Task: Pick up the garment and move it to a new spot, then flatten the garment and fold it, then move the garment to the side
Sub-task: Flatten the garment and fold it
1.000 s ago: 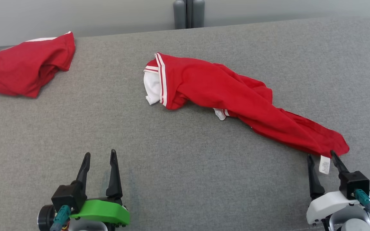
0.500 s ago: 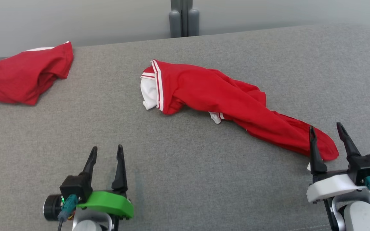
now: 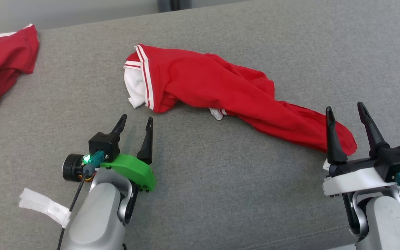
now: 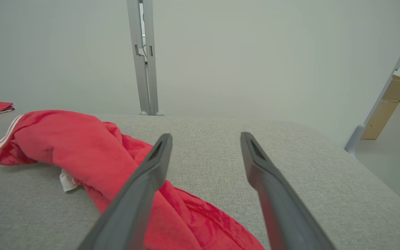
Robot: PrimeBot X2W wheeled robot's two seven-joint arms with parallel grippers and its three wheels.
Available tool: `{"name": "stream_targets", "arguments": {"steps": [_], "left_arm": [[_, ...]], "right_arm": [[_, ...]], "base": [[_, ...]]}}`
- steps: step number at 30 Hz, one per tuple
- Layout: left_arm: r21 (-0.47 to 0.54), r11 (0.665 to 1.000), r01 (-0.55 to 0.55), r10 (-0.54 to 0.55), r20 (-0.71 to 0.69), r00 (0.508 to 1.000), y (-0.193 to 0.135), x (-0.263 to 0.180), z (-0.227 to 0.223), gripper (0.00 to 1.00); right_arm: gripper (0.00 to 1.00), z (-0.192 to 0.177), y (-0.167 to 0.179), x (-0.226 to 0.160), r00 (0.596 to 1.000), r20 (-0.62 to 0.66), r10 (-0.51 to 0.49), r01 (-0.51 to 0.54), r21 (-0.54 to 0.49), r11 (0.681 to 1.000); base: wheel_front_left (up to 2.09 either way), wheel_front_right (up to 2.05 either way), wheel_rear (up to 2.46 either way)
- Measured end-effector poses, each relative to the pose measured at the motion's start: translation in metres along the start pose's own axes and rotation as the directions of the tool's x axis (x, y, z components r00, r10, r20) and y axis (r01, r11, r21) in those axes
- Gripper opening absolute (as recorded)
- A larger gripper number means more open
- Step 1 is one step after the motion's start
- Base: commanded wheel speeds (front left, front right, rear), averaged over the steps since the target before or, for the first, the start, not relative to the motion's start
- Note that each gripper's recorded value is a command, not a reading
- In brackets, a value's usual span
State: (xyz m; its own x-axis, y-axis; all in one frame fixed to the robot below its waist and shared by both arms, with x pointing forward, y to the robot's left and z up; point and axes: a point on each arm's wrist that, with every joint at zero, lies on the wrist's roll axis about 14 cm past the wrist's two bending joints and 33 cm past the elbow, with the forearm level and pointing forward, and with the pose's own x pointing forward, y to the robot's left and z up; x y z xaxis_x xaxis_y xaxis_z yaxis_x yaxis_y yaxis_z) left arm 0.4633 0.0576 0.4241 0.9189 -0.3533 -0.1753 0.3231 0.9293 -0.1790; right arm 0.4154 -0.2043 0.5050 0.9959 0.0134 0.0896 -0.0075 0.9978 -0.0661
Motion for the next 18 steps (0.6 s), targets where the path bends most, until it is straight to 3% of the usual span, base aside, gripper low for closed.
{"name": "stream_targets", "arguments": {"steps": [11,12,13,14,15,18], "left_arm": [[-0.056,0.997,0.056,-0.06,-0.083,0.995,-0.019,0.045,-0.028,1.0],[-0.067,0.996,0.055,-0.061,-0.087,0.994,-0.02,0.048,-0.029,0.91],[-0.079,0.995,0.055,-0.062,-0.087,0.994,-0.021,0.051,-0.03,0.49],[-0.085,0.995,0.057,-0.064,-0.083,0.995,-0.022,0.053,-0.029,0.16],[-0.093,0.994,0.059,-0.065,-0.069,0.995,-0.023,0.056,-0.025,0.0],[-0.103,0.992,0.07,-0.071,-0.014,0.997,-0.025,0.061,-0.009,0.0]], "right_arm": [[1.0,-0.019,-0.029,-0.009,0.995,-0.062,-0.082,0.08,-0.021,0.997],[1.0,-0.02,-0.031,-0.01,0.994,-0.065,-0.089,0.088,-0.022,0.996],[1.0,-0.021,-0.034,-0.011,0.993,-0.067,-0.097,0.095,-0.024,0.995],[1.0,-0.021,-0.036,-0.012,0.992,-0.069,-0.102,0.101,-0.026,0.995],[1.0,-0.022,-0.038,-0.012,0.991,-0.071,-0.109,0.107,-0.029,0.994],[1.0,-0.021,-0.043,-0.013,0.99,-0.069,-0.125,0.123,-0.03,0.992]], "base": [[0.0,0.0,0.0],[0.0,0.0,0.0],[0.0,0.0,0.0],[0.0,0.0,0.0],[0.0,0.0,0.0],[0.0,0.0,0.0]]}}
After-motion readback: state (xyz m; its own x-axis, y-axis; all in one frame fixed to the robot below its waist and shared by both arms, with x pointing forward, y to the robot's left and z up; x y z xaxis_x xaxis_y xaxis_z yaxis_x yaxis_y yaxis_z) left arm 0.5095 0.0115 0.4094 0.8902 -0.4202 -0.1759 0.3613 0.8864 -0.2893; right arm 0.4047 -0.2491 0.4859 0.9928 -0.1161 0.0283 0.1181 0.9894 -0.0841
